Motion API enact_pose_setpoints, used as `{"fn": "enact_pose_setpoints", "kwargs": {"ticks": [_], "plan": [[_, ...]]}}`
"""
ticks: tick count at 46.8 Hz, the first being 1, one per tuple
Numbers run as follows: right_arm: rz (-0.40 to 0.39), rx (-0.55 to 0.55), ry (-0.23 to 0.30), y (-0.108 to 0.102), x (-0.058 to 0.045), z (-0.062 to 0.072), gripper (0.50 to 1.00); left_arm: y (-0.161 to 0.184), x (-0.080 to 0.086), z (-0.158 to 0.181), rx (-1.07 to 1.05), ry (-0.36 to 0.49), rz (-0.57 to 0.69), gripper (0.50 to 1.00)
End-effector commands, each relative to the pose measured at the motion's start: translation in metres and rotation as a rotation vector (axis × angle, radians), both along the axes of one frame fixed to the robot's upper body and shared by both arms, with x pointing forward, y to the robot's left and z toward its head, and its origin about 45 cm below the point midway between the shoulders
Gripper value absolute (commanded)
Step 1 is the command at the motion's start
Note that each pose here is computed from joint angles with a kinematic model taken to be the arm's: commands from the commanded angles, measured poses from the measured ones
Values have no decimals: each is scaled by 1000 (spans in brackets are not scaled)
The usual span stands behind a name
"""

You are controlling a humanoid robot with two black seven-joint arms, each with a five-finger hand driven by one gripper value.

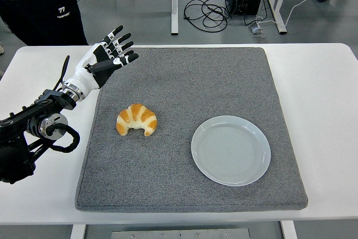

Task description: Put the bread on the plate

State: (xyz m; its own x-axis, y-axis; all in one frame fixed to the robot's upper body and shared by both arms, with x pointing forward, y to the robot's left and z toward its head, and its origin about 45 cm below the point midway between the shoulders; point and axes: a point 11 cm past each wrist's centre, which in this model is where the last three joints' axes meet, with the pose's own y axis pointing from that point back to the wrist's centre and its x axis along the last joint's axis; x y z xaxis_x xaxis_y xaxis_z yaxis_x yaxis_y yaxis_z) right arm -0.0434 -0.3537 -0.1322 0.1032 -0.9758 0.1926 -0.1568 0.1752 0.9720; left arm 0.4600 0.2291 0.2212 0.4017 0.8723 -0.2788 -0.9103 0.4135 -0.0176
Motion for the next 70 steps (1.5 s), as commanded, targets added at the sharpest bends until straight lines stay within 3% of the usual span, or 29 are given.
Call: {"fn": "enact_pose_setpoints", "kwargs": {"ticks": [1, 19, 30, 38, 54, 70], "plan": [[-1, 1, -1, 0, 0, 0, 1000, 0, 0, 0, 1, -1, -1, 966], [-1, 1, 1, 0, 0, 0, 1000, -5, 5, 21, 58, -37, -44, 954], [-2, 3, -1, 1, 0, 0, 1000, 2, 8, 50, 318, -100, -138, 880], [-1, 3, 1, 1, 0, 0, 1000, 8, 12, 81, 473, -152, -194, 877], [0, 3, 1, 1, 0, 0, 1000, -5, -15, 125, 812, -219, -411, 877], [-2, 3, -1, 1, 0, 0, 1000, -6, -28, 119, 1115, -331, -552, 878]]}}
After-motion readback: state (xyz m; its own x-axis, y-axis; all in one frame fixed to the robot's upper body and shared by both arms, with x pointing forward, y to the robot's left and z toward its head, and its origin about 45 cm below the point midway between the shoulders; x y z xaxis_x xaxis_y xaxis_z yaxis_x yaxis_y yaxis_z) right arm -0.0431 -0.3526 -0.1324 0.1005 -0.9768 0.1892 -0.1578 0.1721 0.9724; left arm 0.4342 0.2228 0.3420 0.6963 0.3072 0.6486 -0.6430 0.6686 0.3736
